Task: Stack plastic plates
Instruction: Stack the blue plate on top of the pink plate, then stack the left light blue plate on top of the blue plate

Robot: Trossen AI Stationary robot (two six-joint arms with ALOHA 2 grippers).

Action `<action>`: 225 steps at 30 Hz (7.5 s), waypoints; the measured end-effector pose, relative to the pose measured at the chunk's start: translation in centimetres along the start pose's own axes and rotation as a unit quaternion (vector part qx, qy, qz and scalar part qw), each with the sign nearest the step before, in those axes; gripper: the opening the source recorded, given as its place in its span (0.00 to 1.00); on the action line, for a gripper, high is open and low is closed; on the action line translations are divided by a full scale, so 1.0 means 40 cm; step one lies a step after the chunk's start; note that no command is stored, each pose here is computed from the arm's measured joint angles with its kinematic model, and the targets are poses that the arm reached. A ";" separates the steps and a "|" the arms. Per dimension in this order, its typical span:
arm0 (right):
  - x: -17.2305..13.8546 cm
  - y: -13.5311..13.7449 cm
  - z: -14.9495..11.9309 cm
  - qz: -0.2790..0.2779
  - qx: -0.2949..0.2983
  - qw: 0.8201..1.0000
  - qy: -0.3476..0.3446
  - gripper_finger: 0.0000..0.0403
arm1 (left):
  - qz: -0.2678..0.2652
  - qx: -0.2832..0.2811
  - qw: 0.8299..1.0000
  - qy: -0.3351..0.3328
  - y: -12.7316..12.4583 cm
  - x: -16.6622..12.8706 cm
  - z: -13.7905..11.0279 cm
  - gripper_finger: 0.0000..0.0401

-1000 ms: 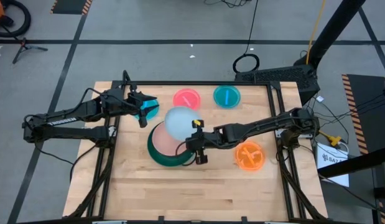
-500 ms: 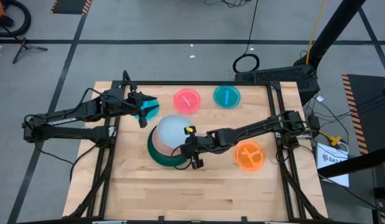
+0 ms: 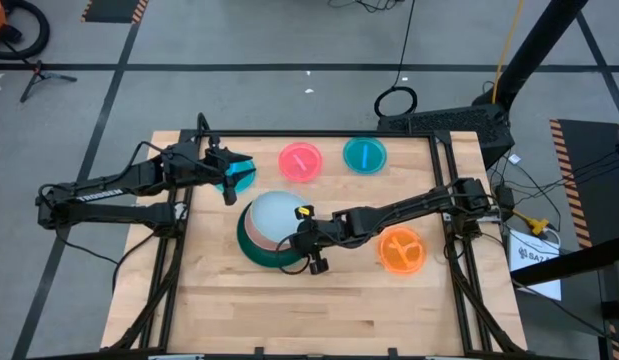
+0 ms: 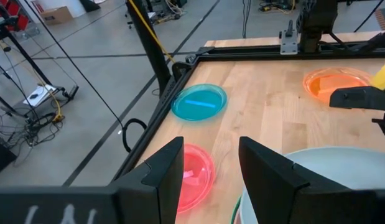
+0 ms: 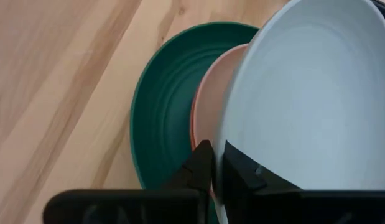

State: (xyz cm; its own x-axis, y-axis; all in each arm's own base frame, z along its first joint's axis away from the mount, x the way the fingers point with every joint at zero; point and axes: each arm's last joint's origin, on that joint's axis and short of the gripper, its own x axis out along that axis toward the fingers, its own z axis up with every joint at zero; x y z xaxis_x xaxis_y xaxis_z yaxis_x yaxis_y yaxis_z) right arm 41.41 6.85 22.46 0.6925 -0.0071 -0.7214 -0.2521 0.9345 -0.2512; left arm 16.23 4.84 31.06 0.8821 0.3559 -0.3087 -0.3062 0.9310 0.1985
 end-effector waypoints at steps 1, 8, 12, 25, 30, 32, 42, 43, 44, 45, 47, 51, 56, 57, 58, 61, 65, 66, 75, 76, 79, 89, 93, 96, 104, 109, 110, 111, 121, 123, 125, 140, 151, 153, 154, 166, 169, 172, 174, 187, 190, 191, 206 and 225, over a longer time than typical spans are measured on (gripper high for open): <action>0.000 0.000 0.000 0.001 -0.005 1.000 0.000 0.04 | 0.000 -0.003 1.000 0.000 0.000 0.000 0.000 0.40; 0.000 0.000 0.000 0.001 -0.017 1.000 0.000 0.04 | -0.002 -0.033 0.999 0.008 -0.001 0.000 -0.004 0.40; 0.000 0.000 0.000 0.000 -0.022 1.000 0.000 0.08 | -0.007 -0.051 0.998 0.023 -0.005 -0.001 -0.011 0.40; -0.002 0.000 -0.003 0.000 -0.023 1.000 0.007 0.37 | -0.051 -0.095 0.993 0.047 -0.046 -0.007 -0.018 0.40; -0.006 0.001 -0.024 0.007 -0.027 0.998 0.050 0.39 | -0.066 -0.112 0.990 0.061 -0.061 -0.011 -0.022 0.40; -0.011 -0.001 -0.035 -0.005 -0.027 0.997 0.077 0.39 | -0.067 -0.119 0.988 0.068 -0.066 -0.010 -0.025 0.40; -0.084 -0.037 -0.073 -0.020 0.015 0.989 0.148 0.33 | -0.037 -0.141 0.982 0.122 -0.095 0.050 -0.046 0.40; -0.092 -0.039 -0.077 -0.022 0.016 0.989 0.144 0.33 | -0.034 -0.143 0.981 0.130 -0.097 0.058 -0.050 0.40; -0.099 -0.040 -0.081 -0.024 0.018 0.990 0.139 0.32 | -0.029 -0.142 0.980 0.140 -0.099 0.066 -0.055 0.40; -0.105 -0.040 -0.087 -0.025 0.019 0.990 0.134 0.32 | -0.023 -0.140 0.979 0.148 -0.101 0.075 -0.060 0.40; -0.120 -0.043 -0.101 -0.030 0.023 0.992 0.120 0.31 | -0.016 -0.139 0.977 0.162 -0.105 0.091 -0.068 0.40; -0.150 -0.051 -0.127 -0.045 0.025 0.996 0.076 0.30 | -0.005 -0.137 0.972 0.192 -0.113 0.122 -0.087 0.40; -0.203 -0.077 -0.155 -0.069 0.025 0.997 0.030 0.30 | 0.021 -0.155 0.961 0.229 -0.102 0.157 -0.113 0.40; -0.218 -0.084 -0.157 -0.075 0.030 0.997 0.019 0.30 | 0.029 -0.162 0.957 0.239 -0.097 0.162 -0.119 0.40; -0.231 -0.091 -0.160 -0.080 0.034 0.996 0.013 0.30 | 0.038 -0.167 0.952 0.255 -0.090 0.165 -0.125 0.40; -0.266 -0.107 -0.170 -0.093 0.047 0.995 -0.001 0.30 | 0.065 -0.179 0.936 0.297 -0.065 0.174 -0.133 0.40; -0.300 -0.117 -0.184 -0.104 0.056 0.993 -0.019 0.30 | 0.097 -0.180 0.918 0.339 -0.020 0.186 -0.137 0.40; -0.307 -0.120 -0.187 -0.107 0.058 0.992 -0.021 0.30 | 0.105 -0.181 0.914 0.347 -0.006 0.188 -0.137 0.40; -0.350 -0.129 -0.211 -0.119 0.096 0.988 -0.037 0.30 | 0.166 -0.195 0.872 0.418 0.154 0.214 -0.170 0.40; -0.352 -0.126 -0.218 -0.118 0.100 0.987 -0.036 0.30 | 0.175 -0.201 0.865 0.426 0.173 0.217 -0.180 0.40; -0.348 -0.122 -0.229 -0.120 0.101 0.987 -0.042 0.30 | 0.199 -0.221 0.842 0.451 0.226 0.225 -0.216 0.40; -0.344 -0.129 -0.243 -0.122 0.093 0.988 -0.025 0.30 | 0.205 -0.250 0.791 0.519 0.325 0.240 -0.328 0.40; -0.343 -0.128 -0.244 -0.121 0.098 0.987 -0.023 0.30 | 0.208 -0.256 0.787 0.522 0.345 0.238 -0.345 0.40; -0.343 -0.129 -0.244 -0.121 0.099 0.987 -0.023 0.30 | 0.214 -0.266 0.779 0.526 0.361 0.235 -0.360 0.40; -0.343 -0.129 -0.244 -0.121 0.103 0.987 -0.024 0.30 | 0.197 -0.286 0.779 0.522 0.374 0.239 -0.379 0.40; -0.343 -0.129 -0.244 -0.121 0.108 0.986 -0.025 0.30 | 0.191 -0.301 0.778 0.517 0.373 0.240 -0.379 0.40; -0.343 -0.129 -0.244 -0.121 0.108 0.986 -0.025 0.30 | 0.192 -0.303 0.777 0.517 0.372 0.241 -0.379 0.40; -0.343 -0.129 -0.244 -0.121 0.108 0.986 -0.025 0.30 | 0.191 -0.303 0.777 0.518 0.369 0.242 -0.378 0.40; -0.343 -0.129 -0.244 -0.121 0.107 0.987 -0.024 0.30 | 0.154 -0.276 0.794 0.519 0.303 0.283 -0.351 0.40; -0.343 -0.129 -0.244 -0.121 0.107 0.987 -0.024 0.30 | 0.144 -0.268 0.798 0.520 0.287 0.291 -0.345 0.40; -0.343 -0.128 -0.244 -0.121 0.107 0.987 -0.024 0.30 | 0.137 -0.261 0.800 0.522 0.274 0.296 -0.340 0.40; -0.343 -0.128 -0.244 -0.121 0.107 0.987 -0.023 0.30 | 0.114 -0.241 0.790 0.553 0.238 0.331 -0.367 0.40; -0.343 -0.128 -0.244 -0.120 0.107 0.987 -0.023 0.30 | 0.121 -0.242 0.801 0.534 0.244 0.363 -0.387 0.40; -0.343 -0.128 -0.244 -0.120 0.106 0.987 -0.023 0.30 | 0.125 -0.244 0.806 0.525 0.246 0.368 -0.386 0.40; -0.343 -0.128 -0.244 -0.120 0.106 0.987 -0.023 0.30 | 0.126 -0.244 0.808 0.522 0.247 0.370 -0.385 0.40; -0.343 -0.128 -0.244 -0.120 0.106 0.987 -0.023 0.30 | 0.119 -0.227 0.810 0.528 0.283 0.338 -0.384 0.40; -0.343 -0.128 -0.244 -0.121 0.106 0.987 -0.023 0.30 | 0.135 -0.244 0.803 0.526 0.319 0.323 -0.392 0.40; -0.343 -0.128 -0.244 -0.121 0.106 0.987 -0.023 0.30 | 0.149 -0.253 0.803 0.519 0.356 0.311 -0.392 0.40; -0.343 -0.128 -0.244 -0.121 0.106 0.987 -0.023 0.30 | 0.161 -0.262 0.802 0.513 0.380 0.303 -0.388 0.40; -0.343 -0.128 -0.244 -0.121 0.106 0.987 -0.024 0.30 | 0.201 -0.294 0.794 0.493 0.455 0.268 -0.389 0.40; -0.343 -0.128 -0.244 -0.121 0.106 0.987 -0.024 0.30 | 0.200 -0.293 0.793 0.495 0.454 0.267 -0.390 0.40; -0.343 -0.128 -0.244 -0.121 0.106 0.987 -0.024 0.30 | 0.199 -0.292 0.793 0.496 0.454 0.267 -0.390 0.40; -0.343 -0.128 -0.244 -0.121 0.106 0.987 -0.024 0.30 | 0.187 -0.284 0.792 0.508 0.448 0.264 -0.392 0.40; -0.343 -0.128 -0.244 -0.121 0.106 0.987 -0.024 0.30 | 0.192 -0.293 0.789 0.505 0.447 0.264 -0.392 0.40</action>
State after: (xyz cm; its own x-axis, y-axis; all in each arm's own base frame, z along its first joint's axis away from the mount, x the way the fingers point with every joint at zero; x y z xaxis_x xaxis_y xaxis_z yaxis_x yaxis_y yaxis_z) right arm 26.59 -1.32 27.36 0.7470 -0.2271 -0.6249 0.0684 0.9611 -0.2675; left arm 14.46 26.53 16.77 0.0380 0.2284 -0.9728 -0.8553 0.5109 0.0865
